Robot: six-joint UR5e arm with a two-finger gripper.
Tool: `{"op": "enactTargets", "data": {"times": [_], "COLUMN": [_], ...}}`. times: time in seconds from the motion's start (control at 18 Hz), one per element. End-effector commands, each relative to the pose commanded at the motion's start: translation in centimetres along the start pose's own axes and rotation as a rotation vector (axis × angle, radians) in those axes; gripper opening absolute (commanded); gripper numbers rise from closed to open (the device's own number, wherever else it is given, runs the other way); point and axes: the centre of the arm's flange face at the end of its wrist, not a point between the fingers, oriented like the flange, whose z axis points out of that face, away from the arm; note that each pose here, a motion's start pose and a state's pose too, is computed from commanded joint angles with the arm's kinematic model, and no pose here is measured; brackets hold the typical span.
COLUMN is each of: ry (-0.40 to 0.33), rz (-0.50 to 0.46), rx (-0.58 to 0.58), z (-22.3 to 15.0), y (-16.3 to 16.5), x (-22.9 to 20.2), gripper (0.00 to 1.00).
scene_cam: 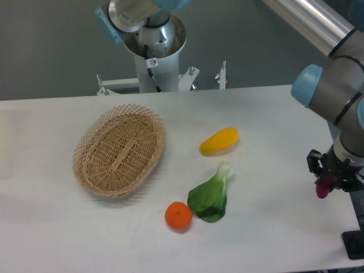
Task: Pick up the sweet potato from the table
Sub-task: 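Lift the grasped sweet potato up off the table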
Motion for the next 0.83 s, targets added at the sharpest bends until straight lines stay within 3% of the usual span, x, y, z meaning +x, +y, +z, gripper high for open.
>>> {"op": "enactTargets", "data": {"times": [0.83], "ry": [-0.009], "rz": [0.003], "rx": [0.003], "z": [0.52], "y": [-0.28], "x": [0.63], "gripper": [0.26]}}
